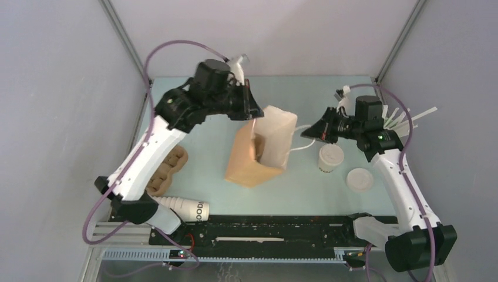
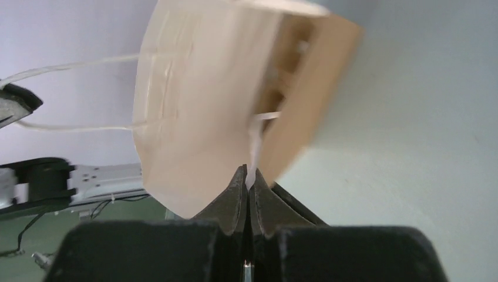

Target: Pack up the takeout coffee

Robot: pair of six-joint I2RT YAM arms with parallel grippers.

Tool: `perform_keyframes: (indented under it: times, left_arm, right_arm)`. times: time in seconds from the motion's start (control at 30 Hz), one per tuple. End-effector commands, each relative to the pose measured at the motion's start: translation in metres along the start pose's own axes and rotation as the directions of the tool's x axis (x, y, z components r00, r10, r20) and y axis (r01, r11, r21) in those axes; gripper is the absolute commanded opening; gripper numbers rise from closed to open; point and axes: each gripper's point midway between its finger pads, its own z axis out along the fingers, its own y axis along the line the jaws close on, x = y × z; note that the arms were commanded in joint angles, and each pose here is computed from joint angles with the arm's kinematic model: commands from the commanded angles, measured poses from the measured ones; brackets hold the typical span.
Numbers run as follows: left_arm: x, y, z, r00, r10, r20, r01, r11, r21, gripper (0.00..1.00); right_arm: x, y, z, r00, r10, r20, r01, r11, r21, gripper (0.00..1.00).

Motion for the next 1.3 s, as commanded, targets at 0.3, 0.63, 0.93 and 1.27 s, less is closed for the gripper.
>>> perform_keyframes:
  times: [0.3,0.63,0.93,1.27]
  left_arm:
    - [0.005,-0.012,-0.086,0.972,0.027,0.234,-0.06,0.989,0.135,0.0]
    - [0.07,0.043,-0.046,0.993,0.011,0.119,-0.017,0.999,0.045,0.0]
    - [0.069,0.029,-0.045,0.993,0.076,0.092,-0.085,0.992,0.099,0.01]
    - [0.081,0.008,-0.038,0.95,0.299,0.096,-0.31,0.94,0.14,0.0]
  right_arm:
    - [-0.045,0.124,-0.012,0.99,-0.121,0.072,0.137,0.945,-0.298,0.0]
    - [-0.035,0.137,-0.001,0.969,-0.239,0.065,0.247,0.912,-0.326,0.0]
    - [-0.034,0.115,0.013,0.956,-0.29,0.035,0.288,0.914,-0.286,0.03]
    - [-0.051,0.17,0.007,0.86,-0.471,0.196,0.501,0.704,-0.503,0.0]
